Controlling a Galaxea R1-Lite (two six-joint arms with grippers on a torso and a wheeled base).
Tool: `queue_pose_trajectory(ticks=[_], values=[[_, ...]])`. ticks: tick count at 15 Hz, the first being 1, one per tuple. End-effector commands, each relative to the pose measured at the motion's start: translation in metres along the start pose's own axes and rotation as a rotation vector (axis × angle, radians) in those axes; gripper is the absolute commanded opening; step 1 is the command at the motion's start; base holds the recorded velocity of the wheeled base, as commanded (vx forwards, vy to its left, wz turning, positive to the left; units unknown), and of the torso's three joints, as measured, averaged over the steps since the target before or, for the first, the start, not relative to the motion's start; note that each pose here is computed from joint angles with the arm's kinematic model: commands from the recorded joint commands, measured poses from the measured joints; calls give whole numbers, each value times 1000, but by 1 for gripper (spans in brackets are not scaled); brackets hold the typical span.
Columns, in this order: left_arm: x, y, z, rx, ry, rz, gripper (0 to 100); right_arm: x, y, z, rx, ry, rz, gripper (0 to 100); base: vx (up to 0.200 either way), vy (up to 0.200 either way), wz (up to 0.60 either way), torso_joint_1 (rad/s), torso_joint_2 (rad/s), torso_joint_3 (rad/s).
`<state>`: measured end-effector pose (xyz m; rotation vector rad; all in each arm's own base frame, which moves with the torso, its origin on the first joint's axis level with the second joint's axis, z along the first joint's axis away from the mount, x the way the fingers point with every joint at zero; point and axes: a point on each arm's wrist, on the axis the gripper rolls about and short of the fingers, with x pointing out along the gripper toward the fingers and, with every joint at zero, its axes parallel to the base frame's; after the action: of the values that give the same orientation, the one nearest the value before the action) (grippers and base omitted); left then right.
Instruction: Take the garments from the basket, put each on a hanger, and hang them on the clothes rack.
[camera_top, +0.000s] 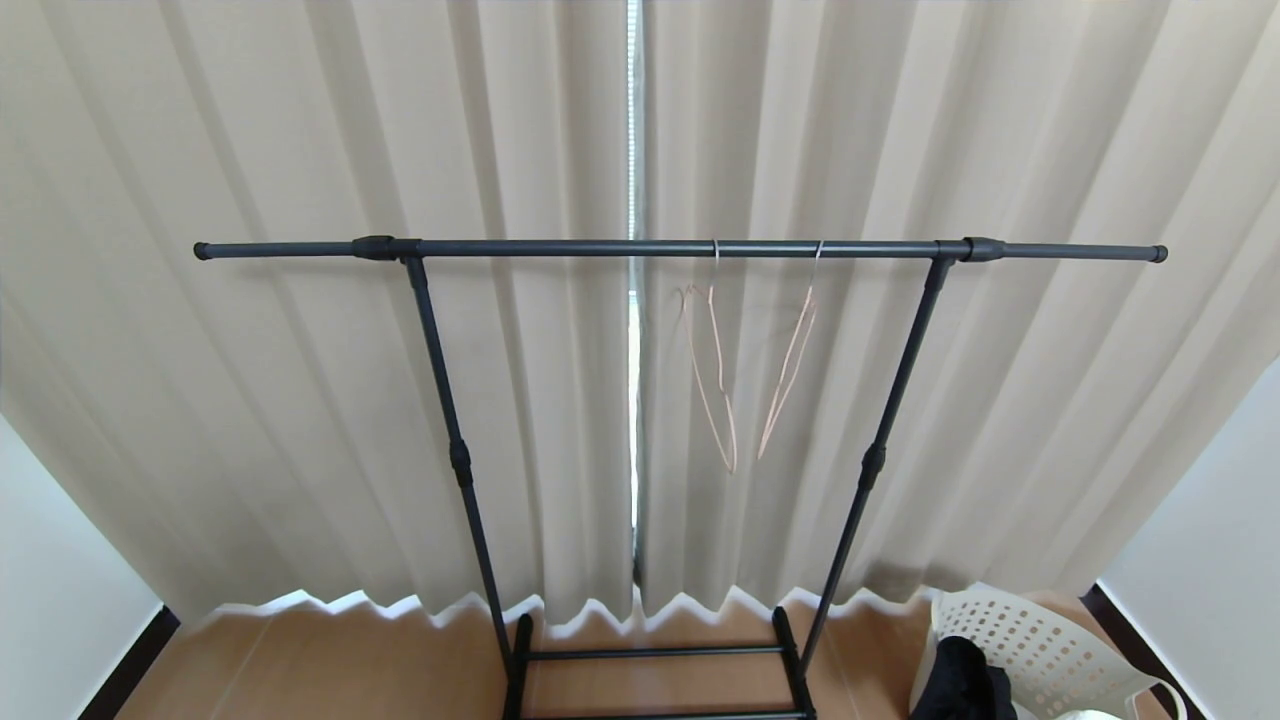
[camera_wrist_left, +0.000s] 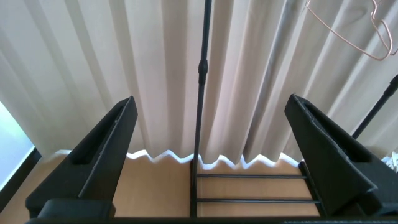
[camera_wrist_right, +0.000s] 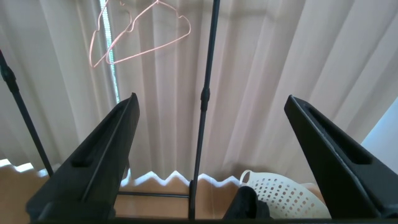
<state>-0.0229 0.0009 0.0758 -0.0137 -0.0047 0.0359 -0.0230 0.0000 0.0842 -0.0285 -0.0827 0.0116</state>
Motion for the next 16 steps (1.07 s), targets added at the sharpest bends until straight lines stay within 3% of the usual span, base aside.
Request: queue_pose_trajectory(ticks=[1,10,16], values=[[0,0,0,0,1,-4,100,0,0,0,-1,-2,1,100,0,0,0,0,0,0],[0,0,0,-2,1,-7,100,0,0,0,-1,3,1,100,0,0,0,0,0,0],[0,0,0,-3,3,-7,100,0,0,0,-1,3,1,100,0,0,0,-137,318,175]])
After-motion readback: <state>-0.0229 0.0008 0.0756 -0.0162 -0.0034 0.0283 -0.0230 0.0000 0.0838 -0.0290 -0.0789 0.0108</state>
